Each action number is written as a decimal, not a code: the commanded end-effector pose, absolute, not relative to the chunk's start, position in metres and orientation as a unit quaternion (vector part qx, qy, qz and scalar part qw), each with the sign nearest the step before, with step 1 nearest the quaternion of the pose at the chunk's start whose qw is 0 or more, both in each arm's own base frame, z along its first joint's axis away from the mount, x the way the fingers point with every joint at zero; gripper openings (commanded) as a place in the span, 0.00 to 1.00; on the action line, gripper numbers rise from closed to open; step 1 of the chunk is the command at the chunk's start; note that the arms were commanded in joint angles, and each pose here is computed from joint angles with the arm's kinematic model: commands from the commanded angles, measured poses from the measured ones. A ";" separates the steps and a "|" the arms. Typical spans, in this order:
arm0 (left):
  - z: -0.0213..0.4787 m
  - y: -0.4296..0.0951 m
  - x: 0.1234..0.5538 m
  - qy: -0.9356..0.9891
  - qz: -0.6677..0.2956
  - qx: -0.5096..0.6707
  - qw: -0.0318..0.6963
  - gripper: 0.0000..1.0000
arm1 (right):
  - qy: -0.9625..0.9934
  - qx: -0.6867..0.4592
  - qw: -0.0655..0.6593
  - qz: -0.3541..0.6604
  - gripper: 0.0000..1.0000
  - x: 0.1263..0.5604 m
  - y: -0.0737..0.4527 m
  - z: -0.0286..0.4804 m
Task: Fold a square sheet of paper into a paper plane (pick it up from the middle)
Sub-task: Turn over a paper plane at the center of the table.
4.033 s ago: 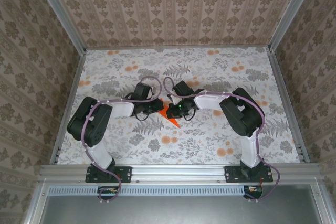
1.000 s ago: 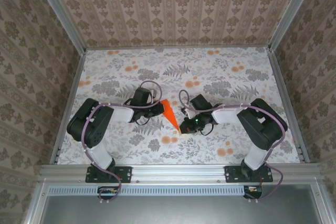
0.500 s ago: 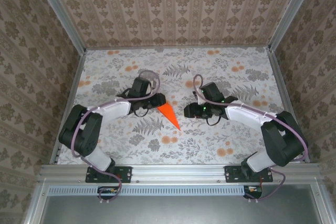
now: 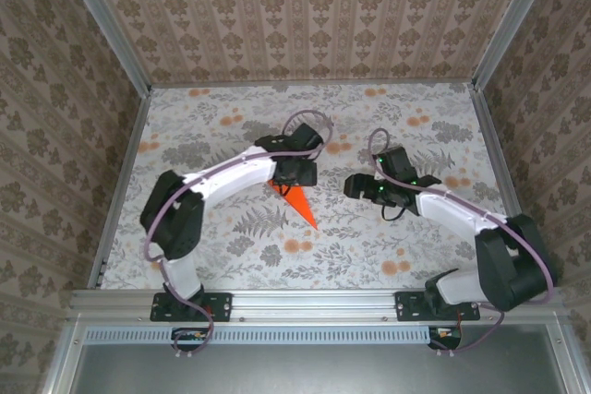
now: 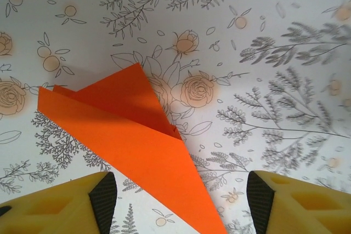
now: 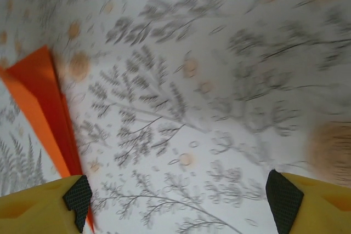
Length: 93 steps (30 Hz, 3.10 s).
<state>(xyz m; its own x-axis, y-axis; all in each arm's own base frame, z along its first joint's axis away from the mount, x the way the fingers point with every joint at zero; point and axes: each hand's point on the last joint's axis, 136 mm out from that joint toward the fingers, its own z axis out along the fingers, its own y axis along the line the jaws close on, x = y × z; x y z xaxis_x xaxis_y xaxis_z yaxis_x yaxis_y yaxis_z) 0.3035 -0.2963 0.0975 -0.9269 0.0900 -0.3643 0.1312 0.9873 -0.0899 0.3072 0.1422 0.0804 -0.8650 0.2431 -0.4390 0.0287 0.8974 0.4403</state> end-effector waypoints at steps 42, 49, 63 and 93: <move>0.055 -0.270 0.290 0.993 0.038 -0.001 0.109 0.43 | 0.942 0.117 0.265 0.171 0.92 0.303 0.114 0.081; 0.062 -0.262 0.285 0.991 0.029 -0.031 0.128 0.36 | 0.943 0.117 0.260 0.171 0.92 0.303 0.115 0.079; 0.059 -0.253 0.279 0.989 0.020 -0.059 0.134 0.17 | 0.946 0.116 0.249 0.174 0.91 0.303 0.117 0.073; 0.081 -0.299 0.304 0.898 -0.368 -0.078 0.228 0.00 | 0.923 -0.002 0.240 0.301 0.79 0.296 0.202 0.107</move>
